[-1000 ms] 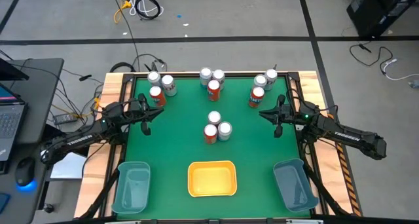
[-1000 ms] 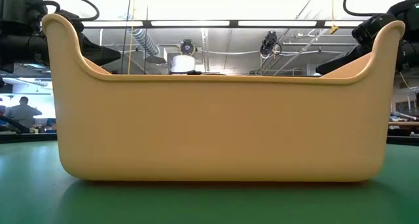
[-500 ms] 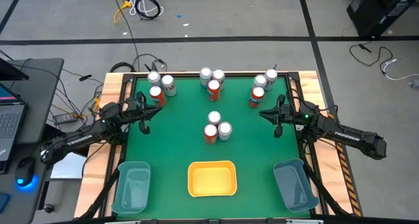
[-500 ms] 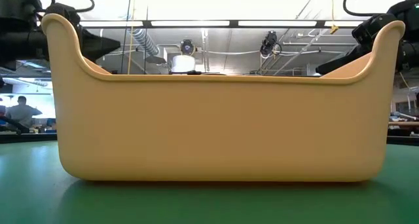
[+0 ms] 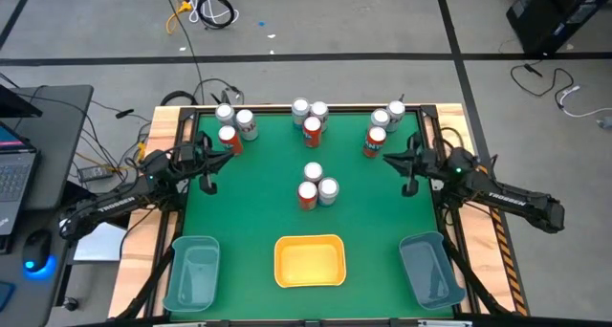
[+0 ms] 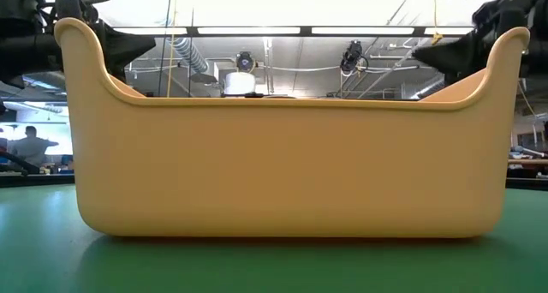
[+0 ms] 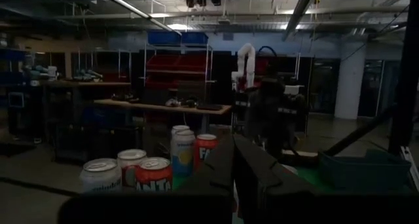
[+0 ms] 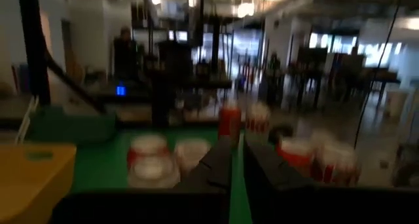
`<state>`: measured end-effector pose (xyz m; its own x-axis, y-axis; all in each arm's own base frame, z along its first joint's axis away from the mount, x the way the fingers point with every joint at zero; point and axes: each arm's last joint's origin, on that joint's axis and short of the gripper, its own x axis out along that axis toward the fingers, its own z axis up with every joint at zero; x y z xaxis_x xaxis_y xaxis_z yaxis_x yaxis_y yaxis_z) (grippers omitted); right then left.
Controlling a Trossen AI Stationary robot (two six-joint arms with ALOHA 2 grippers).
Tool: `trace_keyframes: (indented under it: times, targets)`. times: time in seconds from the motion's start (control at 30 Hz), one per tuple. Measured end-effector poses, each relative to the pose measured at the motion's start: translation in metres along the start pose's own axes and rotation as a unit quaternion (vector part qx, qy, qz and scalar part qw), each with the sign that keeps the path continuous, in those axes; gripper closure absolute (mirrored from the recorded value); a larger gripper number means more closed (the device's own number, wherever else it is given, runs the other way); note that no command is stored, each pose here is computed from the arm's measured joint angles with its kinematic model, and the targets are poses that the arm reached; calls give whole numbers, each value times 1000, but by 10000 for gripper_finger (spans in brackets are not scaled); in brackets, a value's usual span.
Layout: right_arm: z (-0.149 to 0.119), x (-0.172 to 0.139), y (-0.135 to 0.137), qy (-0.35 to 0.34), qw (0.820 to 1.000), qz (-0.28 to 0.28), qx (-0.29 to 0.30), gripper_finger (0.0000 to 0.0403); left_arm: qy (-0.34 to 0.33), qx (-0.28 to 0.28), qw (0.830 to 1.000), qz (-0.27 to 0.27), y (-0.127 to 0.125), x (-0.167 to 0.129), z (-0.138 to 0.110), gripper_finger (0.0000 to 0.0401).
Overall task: Sort soda cans
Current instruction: Adjust the blue bin on the table
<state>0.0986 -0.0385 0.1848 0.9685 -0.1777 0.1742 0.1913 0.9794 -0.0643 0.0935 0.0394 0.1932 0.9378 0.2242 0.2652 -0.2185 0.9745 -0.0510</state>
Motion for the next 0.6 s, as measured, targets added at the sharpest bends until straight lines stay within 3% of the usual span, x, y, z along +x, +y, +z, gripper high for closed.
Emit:
trace_keyframes:
  times: [0.13, 0.33, 0.43, 0.6]
  targets:
    - [13, -1, -1, -64, 998, -10, 10, 375, 7, -2, 1000, 1, 0, 0, -1, 389]
    - [23, 5, -7, -61, 993, -83, 53, 388, 18, -4, 1000, 2, 0, 0, -4, 389]
    - [41, 18, -13, -19, 987, -123, 98, 381, 17, -4, 1000, 4, 0, 0, -3, 389]
    - [65, 50, -26, 140, 963, -205, 107, 347, 15, -3, 1000, 10, 1, 0, -3, 389]
